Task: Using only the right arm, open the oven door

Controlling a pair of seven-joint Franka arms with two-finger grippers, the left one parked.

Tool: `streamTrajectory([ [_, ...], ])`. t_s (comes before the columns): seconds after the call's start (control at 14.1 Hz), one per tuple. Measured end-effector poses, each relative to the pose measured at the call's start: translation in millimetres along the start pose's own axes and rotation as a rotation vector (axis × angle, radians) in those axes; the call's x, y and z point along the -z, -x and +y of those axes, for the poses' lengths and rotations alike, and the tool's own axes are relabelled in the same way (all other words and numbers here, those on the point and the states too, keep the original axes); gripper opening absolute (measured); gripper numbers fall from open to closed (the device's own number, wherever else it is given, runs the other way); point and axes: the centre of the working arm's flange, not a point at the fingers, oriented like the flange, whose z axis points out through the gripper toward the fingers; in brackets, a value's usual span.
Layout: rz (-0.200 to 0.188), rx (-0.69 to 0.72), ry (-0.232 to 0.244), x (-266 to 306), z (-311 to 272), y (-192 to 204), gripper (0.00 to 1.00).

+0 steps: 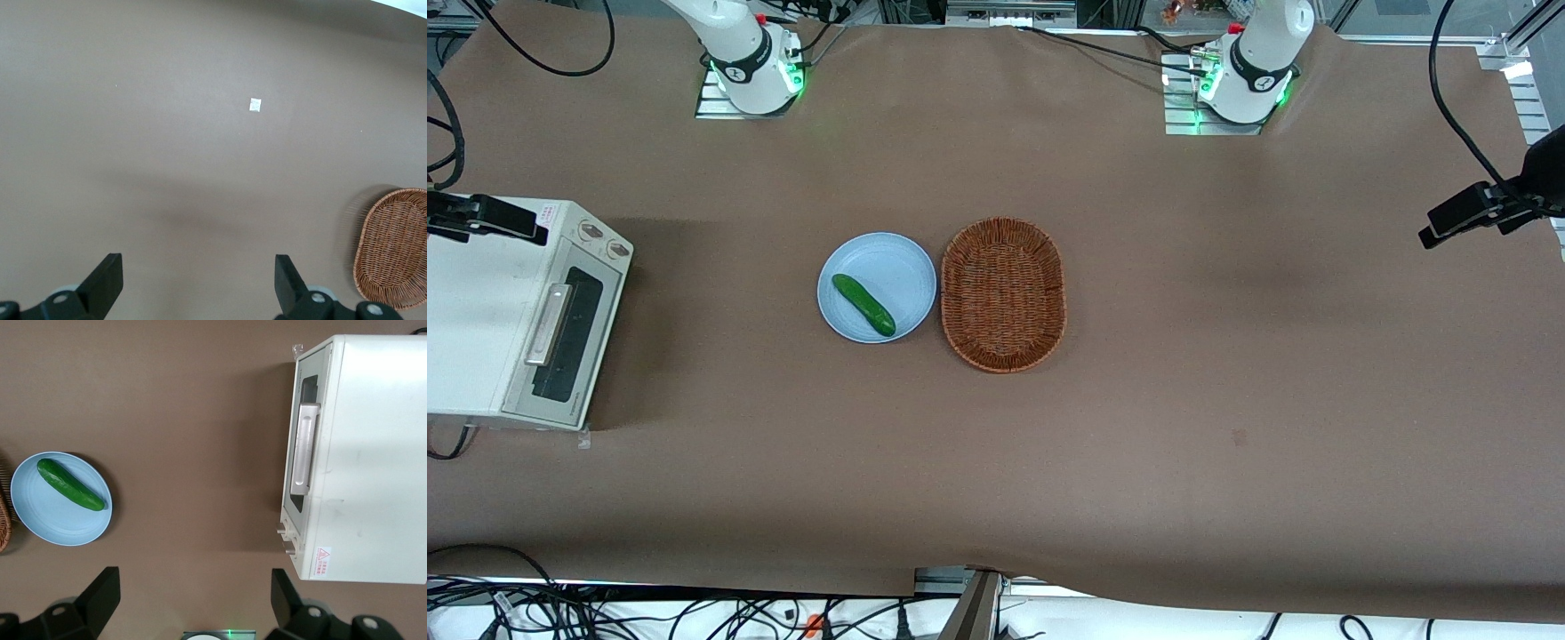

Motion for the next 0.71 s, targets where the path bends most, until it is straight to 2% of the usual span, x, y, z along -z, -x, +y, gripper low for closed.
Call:
streamTrajectory([
  [0.21, -0.017, 0.0, -0.001, -2.0, -0.1, 1.4, 1.0],
  [0.57, -0.022, 0.002, -0.001, -3.6, -1.2, 1.1, 1.0],
  [0.64, -0.031, 0.002, -0.001, -4.9, -1.5, 1.6, 1.0],
  [0.71, -0.056, 0.003, -0.003, -8.6, -2.0, 3.2, 1.0],
])
